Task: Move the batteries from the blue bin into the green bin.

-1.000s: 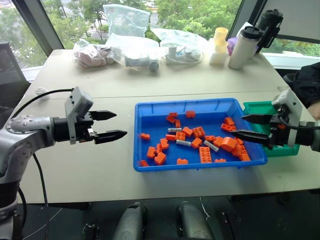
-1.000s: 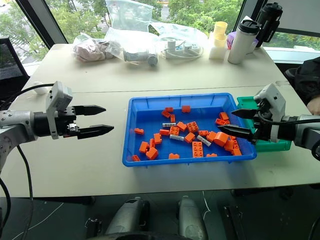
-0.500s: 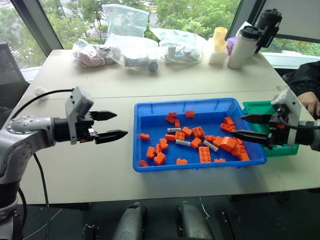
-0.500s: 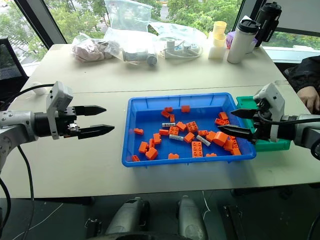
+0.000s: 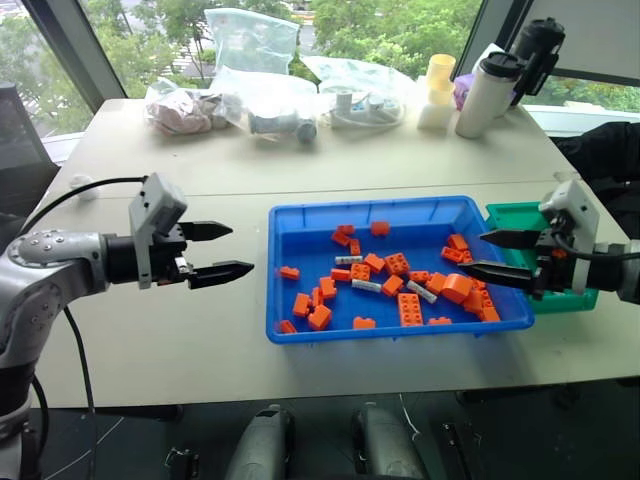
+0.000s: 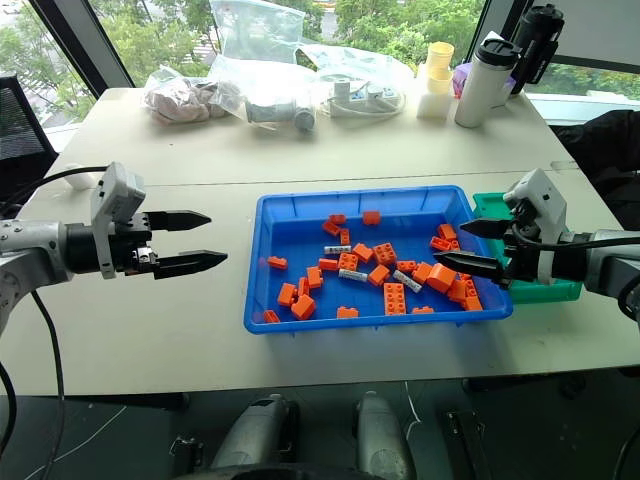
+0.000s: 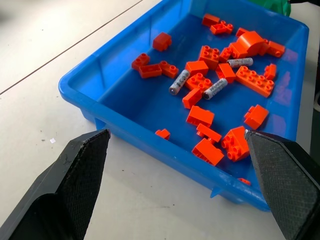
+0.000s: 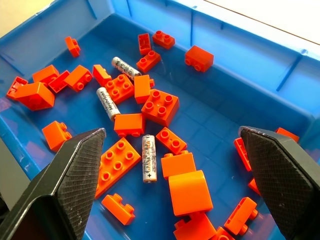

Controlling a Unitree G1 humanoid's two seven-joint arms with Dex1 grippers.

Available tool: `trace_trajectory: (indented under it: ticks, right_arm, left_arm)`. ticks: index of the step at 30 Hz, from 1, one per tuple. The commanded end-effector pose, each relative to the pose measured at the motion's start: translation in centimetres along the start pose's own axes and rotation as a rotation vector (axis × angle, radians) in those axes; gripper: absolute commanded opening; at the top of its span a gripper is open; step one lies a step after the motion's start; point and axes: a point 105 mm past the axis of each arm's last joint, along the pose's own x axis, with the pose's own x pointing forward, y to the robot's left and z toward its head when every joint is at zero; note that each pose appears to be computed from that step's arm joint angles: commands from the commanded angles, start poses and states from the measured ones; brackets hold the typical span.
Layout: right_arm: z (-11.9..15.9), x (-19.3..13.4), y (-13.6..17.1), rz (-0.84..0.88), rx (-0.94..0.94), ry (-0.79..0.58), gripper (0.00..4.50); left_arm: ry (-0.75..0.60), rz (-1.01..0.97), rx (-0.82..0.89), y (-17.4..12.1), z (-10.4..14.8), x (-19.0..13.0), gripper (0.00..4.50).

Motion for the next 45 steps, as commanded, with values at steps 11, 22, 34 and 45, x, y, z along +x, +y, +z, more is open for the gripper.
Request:
trace_trajectory:
  ticks: [11,22,34,45]
  right_arm:
    - [1.7,4.1,4.4,0.228,-0.104,0.073,4.43]
    - [0.1,10.4,6.7,0.316,-0.201,0.141,4.43]
    - [2.0,14.2,6.1,0.266,-0.231,0.078,4.43]
    - [2.5,17.5,4.8,0.164,-0.241,0.109,4.43]
  left_arm:
    - [0.196,-0.231,0.204,-2.7,0.0,-0.6,4.5]
    - [0.188,-0.262,0.246,-3.5,-0.3,1.3,4.5]
    - [0.144,-0.204,0.24,-3.0,-0.2,2.2,4.5]
    - [0.127,-0.181,0.242,-3.0,-0.5,2.6,4.5]
